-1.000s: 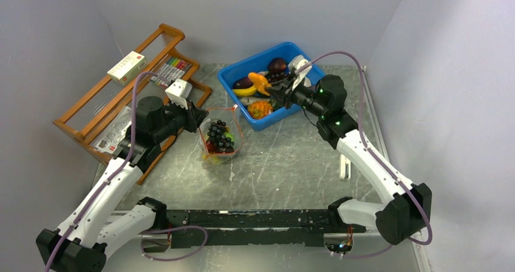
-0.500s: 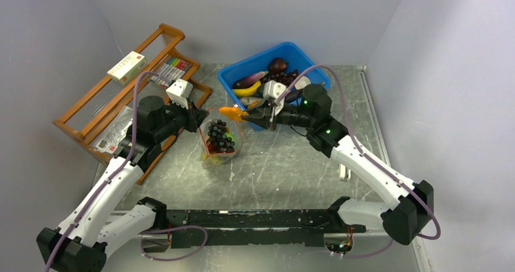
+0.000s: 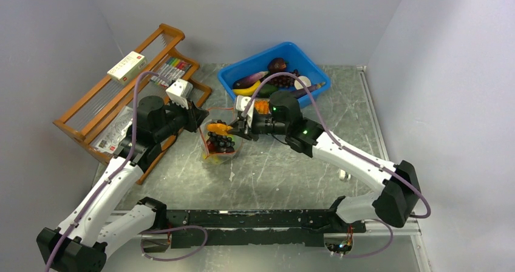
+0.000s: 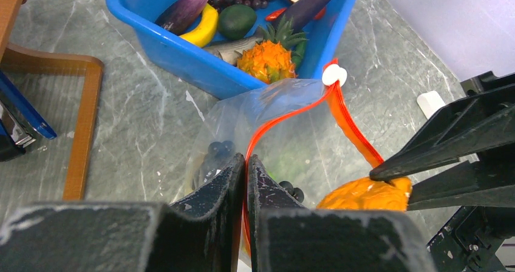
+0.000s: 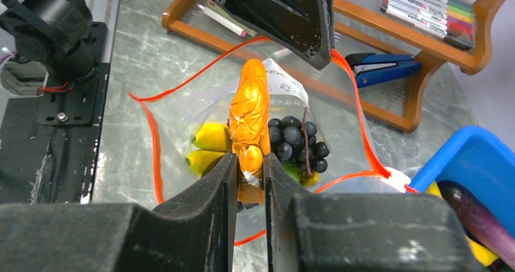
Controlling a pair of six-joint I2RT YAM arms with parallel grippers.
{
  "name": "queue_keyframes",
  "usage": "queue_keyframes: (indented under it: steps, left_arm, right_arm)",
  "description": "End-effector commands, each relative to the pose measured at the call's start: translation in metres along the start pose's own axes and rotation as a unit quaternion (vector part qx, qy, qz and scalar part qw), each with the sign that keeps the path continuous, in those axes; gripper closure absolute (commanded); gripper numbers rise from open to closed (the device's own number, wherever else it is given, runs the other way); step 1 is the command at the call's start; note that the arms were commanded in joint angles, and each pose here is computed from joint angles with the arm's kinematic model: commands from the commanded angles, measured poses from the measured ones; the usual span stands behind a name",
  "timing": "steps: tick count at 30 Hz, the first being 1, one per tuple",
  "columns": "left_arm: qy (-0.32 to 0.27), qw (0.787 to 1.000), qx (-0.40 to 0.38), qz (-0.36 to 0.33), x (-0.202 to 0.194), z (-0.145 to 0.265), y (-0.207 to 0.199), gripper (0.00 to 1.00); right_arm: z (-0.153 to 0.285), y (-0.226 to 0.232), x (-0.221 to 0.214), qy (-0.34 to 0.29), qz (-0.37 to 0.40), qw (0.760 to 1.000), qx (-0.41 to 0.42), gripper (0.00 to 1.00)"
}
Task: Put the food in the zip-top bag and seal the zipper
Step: Place the fake fruit in the zipper food storage bag.
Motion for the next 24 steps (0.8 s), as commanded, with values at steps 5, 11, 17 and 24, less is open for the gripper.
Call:
queue_keyframes:
  steps: [5,11,17,24]
  left_arm:
    - [-0.014,1.000,0.002,-0.008,0.007,0.001,0.002,0.93]
    - [-0.017,1.000,-0.002,-0.007,0.008,0.002,0.001,0.93]
    - [-0.015,1.000,-0.007,-0.007,0.008,0.001,0.000,0.93]
    - [-0.015,1.000,-0.003,-0.009,0.007,0.001,0.001,0.93]
  right_arm:
    - [-0.011,-0.015,0.013,0.012,0.023,0.997,-0.067,0.83]
    - [-0.016,-0.013,0.009,0.024,0.033,0.997,-0.067,0.75]
    - [-0.018,-0.010,0.012,0.028,0.032,0.997,-0.065,0.61]
    - [-0.010,-0.004,0.022,0.004,0.049,0.998,-0.050,0.57]
Point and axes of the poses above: each gripper's point midway between its finger pads, its own z axis back along the fingers, its own y axis along the line the jaws close on, x = y × z, the point moved 9 cm from there along z, back along the fingers, and after that the axes turned 11 degrees about -z, right-handed, at the moved point
